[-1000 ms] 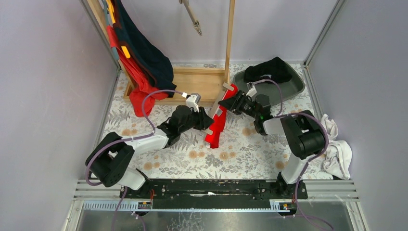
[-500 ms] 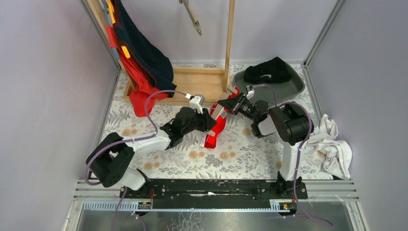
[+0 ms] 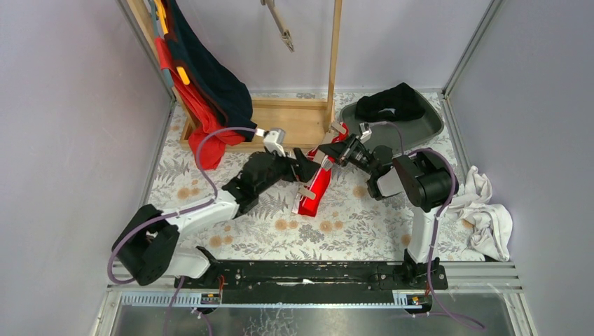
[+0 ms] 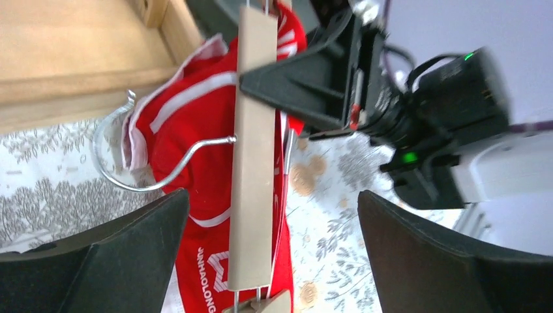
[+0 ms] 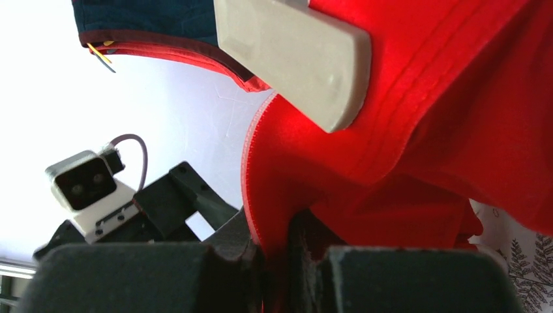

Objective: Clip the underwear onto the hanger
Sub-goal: Place the hanger at the clothesline.

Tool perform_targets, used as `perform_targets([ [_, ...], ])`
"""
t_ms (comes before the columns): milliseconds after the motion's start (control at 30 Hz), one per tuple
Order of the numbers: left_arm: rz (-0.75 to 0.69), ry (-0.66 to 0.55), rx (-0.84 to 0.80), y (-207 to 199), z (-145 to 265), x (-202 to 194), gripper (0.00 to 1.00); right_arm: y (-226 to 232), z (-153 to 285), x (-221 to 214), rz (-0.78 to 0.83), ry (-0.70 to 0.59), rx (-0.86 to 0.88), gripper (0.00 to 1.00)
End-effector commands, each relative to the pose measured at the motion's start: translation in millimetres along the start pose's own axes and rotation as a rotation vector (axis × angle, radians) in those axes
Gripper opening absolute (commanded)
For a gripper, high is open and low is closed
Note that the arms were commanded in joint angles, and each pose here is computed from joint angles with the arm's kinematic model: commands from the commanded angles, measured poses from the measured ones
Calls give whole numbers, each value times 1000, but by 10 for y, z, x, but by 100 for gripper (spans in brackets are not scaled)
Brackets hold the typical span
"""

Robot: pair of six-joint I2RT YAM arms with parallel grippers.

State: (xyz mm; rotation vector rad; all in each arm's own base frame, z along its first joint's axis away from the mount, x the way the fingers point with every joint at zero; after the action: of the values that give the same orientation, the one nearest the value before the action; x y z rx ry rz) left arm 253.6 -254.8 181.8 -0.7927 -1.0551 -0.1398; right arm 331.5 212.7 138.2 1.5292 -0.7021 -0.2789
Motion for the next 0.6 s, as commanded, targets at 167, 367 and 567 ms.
perform_targets([
  [167,120,-103,-243,70,202,259,96,615,51,248,158,-8,218,0],
  [367,156,-82,-363,20,204,228,91,800,26,278,186,16,268,0],
  [567,167,-94,-412,-13,188,227,86,866,3,296,185,31,287,0],
])
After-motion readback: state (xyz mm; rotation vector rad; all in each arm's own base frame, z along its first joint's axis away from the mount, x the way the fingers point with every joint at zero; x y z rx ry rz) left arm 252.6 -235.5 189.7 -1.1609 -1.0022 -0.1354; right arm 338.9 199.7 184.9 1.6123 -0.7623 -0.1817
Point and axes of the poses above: each gripper's point midway between its finger pads, its own z axis back along the fingers, its own y axis along the line the jaws close on, x = y × z, the point moved 7 cm from there along z, back along the fingers, and after that the axes turned 2 degrees about -z, right-handed, at the moved point
